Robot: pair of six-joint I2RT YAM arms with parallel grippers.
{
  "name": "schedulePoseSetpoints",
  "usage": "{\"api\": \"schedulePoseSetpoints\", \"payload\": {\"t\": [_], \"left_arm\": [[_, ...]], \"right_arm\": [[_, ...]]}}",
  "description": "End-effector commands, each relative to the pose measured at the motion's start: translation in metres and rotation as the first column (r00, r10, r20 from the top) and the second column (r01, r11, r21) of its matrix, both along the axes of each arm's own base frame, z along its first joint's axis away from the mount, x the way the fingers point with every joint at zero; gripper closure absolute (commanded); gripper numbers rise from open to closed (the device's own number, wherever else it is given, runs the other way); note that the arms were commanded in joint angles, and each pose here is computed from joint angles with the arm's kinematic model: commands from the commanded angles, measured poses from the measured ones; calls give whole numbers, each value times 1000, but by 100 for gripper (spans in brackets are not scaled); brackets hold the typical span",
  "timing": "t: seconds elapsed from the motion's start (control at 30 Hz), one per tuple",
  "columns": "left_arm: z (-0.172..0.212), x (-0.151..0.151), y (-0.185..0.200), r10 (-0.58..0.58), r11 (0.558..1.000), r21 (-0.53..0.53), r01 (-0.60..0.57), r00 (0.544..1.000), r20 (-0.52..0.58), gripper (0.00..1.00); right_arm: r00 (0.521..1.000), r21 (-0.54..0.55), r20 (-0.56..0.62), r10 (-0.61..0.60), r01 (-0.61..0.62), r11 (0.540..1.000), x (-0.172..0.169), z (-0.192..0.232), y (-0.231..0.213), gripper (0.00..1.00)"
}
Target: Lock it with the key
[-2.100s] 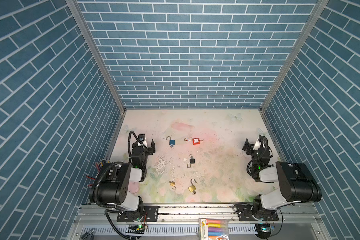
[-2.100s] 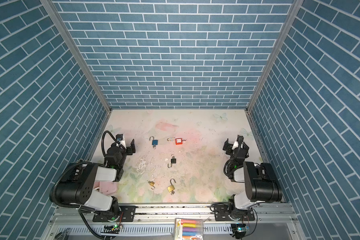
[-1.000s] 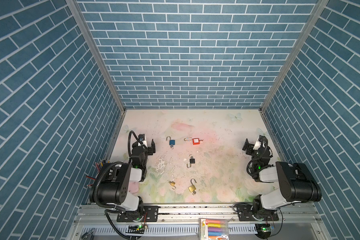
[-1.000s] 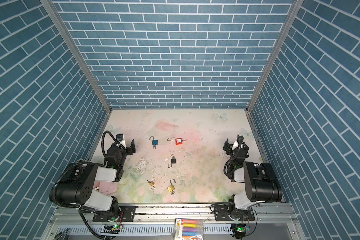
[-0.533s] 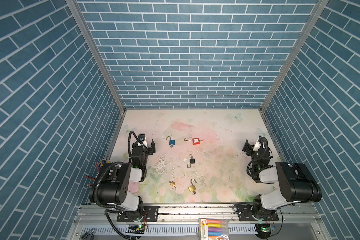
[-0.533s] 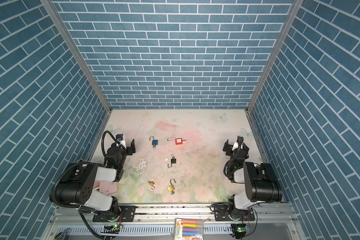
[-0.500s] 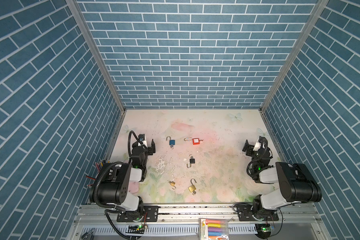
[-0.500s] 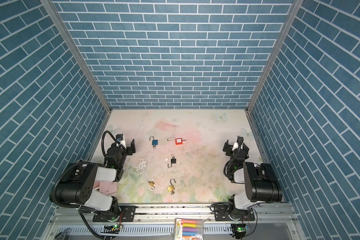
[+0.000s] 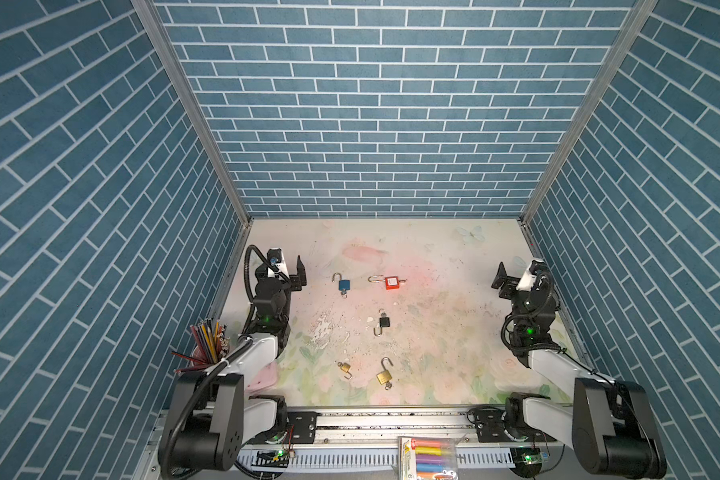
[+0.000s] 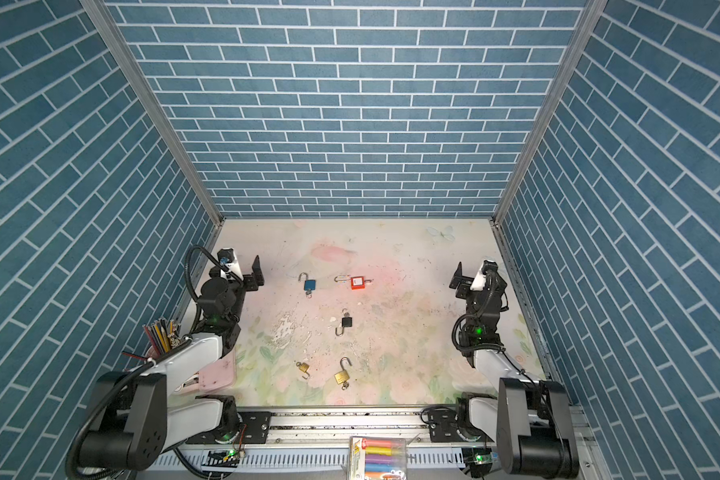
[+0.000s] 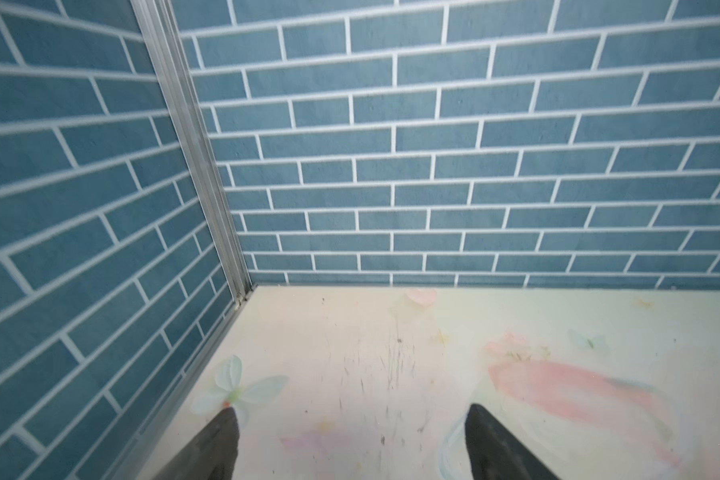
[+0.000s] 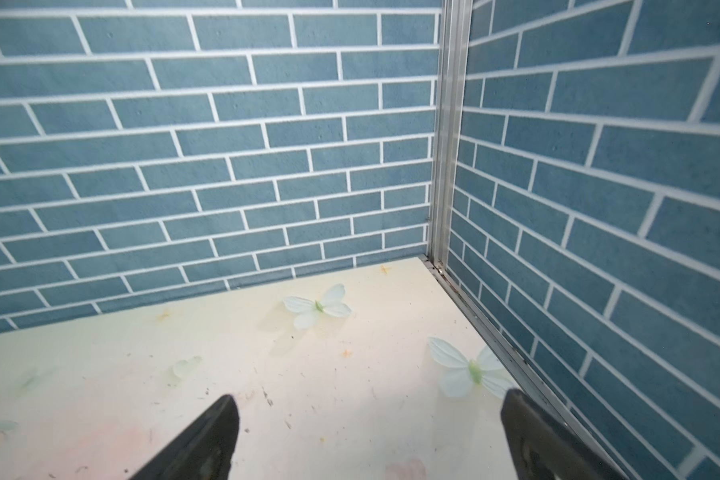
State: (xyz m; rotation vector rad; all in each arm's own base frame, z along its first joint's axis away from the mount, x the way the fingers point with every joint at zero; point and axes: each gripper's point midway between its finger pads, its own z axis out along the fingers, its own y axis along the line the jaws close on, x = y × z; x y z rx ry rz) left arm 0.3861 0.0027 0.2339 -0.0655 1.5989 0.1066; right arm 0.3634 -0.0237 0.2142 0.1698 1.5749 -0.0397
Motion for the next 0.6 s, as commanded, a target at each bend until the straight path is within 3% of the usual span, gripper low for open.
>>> {"api": "schedulePoseSetpoints", "payload": {"t": [0.0, 0.2, 0.3, 0.37, 0.4, 0.47, 0.5, 0.57], "left_arm": [[41, -1, 8, 52, 998, -32, -52, 999, 1, 14], [118, -11, -12, -80, 994, -74, 85, 994, 73, 14], [149, -24, 0, -11, 980, -192, 45, 985, 175, 14], [160, -32, 13, 65, 951, -310, -2, 979, 192, 14], [165, -35, 16, 83, 934, -357, -12, 979, 184, 14], [176, -36, 4, 11, 935, -351, 57, 982, 188, 14], [182, -37, -8, -59, 935, -332, 123, 979, 196, 14], [187, -41, -25, -154, 923, -322, 212, 968, 198, 14]], "right_arm": [[1000, 131, -3, 27, -26, 991, 1, 24, 5, 1], [996, 252, -30, 79, -69, 965, 10, 91, 13, 1], [998, 338, -28, 57, -45, 940, 14, 117, 10, 1], [994, 434, -100, 42, 5, 901, 12, 116, 7, 2], [989, 448, -100, 106, -50, 893, 14, 122, 15, 2], [963, 481, -90, 254, -182, 858, 16, 126, 33, 2], [943, 528, -72, 324, -239, 815, 18, 125, 41, 2], [935, 586, -7, 353, -282, 759, 17, 124, 44, 2]]}}
